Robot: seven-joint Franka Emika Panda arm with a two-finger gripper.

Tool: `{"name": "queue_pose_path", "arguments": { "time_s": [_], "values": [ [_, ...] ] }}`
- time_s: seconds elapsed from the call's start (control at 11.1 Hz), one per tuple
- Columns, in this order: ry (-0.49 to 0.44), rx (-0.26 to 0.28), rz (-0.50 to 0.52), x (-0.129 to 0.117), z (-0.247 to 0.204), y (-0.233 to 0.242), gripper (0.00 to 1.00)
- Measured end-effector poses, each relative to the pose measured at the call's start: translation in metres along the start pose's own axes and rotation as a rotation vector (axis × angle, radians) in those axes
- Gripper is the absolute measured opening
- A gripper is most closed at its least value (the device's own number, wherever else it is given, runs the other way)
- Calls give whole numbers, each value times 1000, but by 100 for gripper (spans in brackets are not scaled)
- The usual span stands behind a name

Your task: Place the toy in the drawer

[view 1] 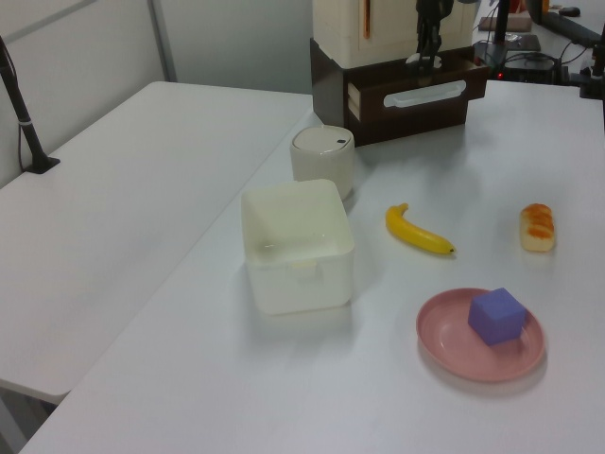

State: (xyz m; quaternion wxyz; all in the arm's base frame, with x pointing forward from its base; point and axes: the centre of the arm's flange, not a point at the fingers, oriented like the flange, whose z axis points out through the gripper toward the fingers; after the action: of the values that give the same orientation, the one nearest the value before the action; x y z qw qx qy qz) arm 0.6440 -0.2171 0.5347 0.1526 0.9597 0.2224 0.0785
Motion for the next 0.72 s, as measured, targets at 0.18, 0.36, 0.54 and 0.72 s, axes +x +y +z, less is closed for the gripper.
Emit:
{"name": "queue_pose_path", "arguments": {
  "time_s": [0.18,0.36,0.54,0.72],
  "values": [
    [9,-22,-7,-6,10,12,33],
    [11,-26,-5,-6,14,14,37],
    [13,-27,-7,-5,13,13,63],
    [24,-23,7,4,10,6,75]
  ]
}}
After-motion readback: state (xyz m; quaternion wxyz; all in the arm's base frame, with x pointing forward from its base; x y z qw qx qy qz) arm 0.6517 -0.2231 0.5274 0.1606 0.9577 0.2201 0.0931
